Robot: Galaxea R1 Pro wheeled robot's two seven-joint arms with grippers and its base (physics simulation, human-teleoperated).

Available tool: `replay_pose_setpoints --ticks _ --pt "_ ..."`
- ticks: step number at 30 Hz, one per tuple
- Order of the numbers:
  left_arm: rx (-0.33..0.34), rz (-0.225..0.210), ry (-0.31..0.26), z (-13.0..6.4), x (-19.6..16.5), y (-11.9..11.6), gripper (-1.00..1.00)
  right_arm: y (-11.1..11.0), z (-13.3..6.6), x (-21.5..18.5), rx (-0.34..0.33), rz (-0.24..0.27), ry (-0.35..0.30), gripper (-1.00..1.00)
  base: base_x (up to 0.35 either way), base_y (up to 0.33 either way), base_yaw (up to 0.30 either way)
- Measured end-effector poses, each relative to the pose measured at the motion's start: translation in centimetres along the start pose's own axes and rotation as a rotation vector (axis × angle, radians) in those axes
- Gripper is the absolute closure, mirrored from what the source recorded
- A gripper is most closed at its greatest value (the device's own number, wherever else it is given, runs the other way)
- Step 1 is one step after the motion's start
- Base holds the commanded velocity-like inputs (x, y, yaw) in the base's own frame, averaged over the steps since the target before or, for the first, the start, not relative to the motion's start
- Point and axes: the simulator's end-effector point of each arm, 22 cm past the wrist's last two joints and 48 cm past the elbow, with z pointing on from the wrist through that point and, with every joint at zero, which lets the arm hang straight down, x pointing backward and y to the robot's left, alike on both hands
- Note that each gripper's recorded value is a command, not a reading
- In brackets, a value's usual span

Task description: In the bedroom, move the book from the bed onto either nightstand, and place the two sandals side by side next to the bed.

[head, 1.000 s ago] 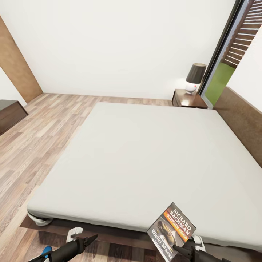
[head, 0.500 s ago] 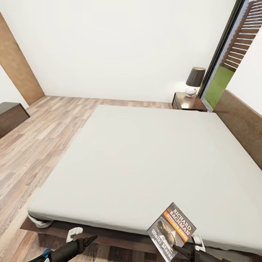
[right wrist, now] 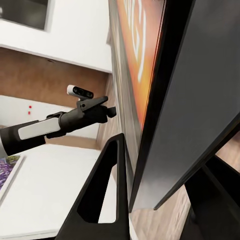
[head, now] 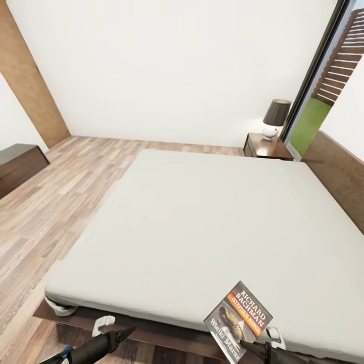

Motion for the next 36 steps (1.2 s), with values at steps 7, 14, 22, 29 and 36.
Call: replay_pose_setpoints --ticks 7,14,22,29,36 --pt "0.004 0.007 -0.008 -0.1 -0.4 -0.3 -1.0 -0.3 0.0 -0.2 0.025 -0.005 -0.004 1.0 0.0 0.0 0.094" --pt "0.008 0.014 -0.015 -0.2 -0.8 -0.6 -1.0 -4.8 -2.7 0.2 0.241 0.029 -0.017 1.0 0.0 0.0 0.12" --pt "0.014 0.022 -0.024 -0.2 -1.2 -1.0 -1.0 -7.2 -5.8 -1.0 0.373 0.009 -0.025 1.0 0.0 0.0 0.122" --pt "0.017 0.028 -0.03 -0.3 -1.6 -1.3 -1.0 -7.5 -6.8 -1.6 0.397 -0.004 -0.03 1.0 0.0 0.0 0.109" --pt "0.021 0.035 -0.037 -0.4 -1.9 -1.6 -1.0 -8.0 -7.7 -2.4 0.436 -0.014 -0.043 1.0 0.0 0.0 0.097"
